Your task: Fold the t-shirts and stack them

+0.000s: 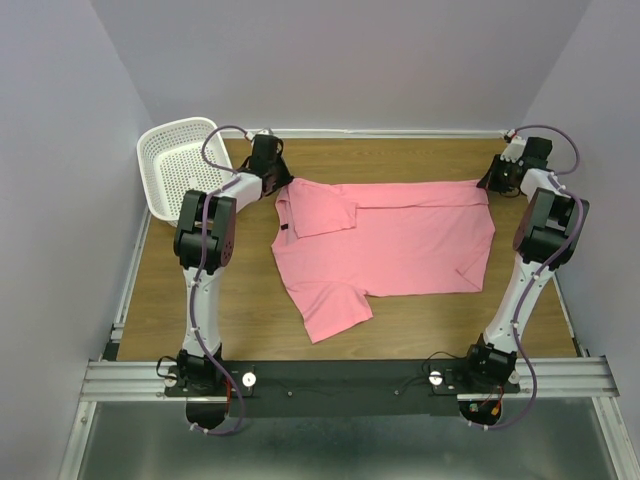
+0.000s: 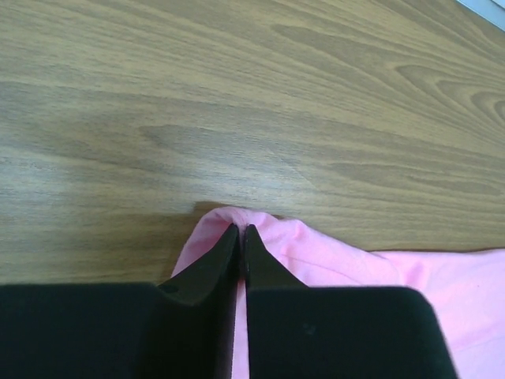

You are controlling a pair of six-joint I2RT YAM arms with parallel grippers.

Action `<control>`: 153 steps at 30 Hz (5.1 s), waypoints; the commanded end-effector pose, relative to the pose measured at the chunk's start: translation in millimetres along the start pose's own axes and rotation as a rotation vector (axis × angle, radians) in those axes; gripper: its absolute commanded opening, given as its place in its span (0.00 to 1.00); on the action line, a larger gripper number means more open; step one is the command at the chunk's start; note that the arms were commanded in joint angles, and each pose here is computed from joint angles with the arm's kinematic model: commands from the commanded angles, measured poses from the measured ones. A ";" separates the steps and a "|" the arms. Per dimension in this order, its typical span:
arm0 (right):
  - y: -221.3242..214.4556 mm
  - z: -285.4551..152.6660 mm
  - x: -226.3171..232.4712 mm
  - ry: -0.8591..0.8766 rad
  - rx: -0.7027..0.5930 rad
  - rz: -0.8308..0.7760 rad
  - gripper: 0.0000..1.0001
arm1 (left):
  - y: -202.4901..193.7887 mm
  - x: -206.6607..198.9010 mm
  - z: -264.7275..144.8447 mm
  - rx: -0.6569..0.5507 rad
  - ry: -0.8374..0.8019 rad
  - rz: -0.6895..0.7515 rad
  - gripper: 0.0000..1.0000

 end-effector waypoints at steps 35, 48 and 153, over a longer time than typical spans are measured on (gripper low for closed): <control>19.1 -46.6 -23.3 -0.085 -0.023 -0.146 0.89 | 52.0 -43.1 -175.9 -0.322 -0.372 0.147 0.52; -60.6 -156.3 69.4 0.242 0.039 -0.711 1.00 | -111.3 90.5 -239.1 -0.036 -0.415 -0.090 0.66; -108.9 -179.3 193.0 0.795 0.051 -1.357 0.01 | -133.3 84.0 -335.6 0.246 -0.451 -0.085 0.71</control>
Point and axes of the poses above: each gripper's point midway between its finger pads, its own z axis out along the fingers, its own x axis along the line the jaws close on, y = z × x, the point moved 10 cm from there along -z, back along the fingers, and after that the axes turned 14 degrees about -z, right-handed, at the moved point
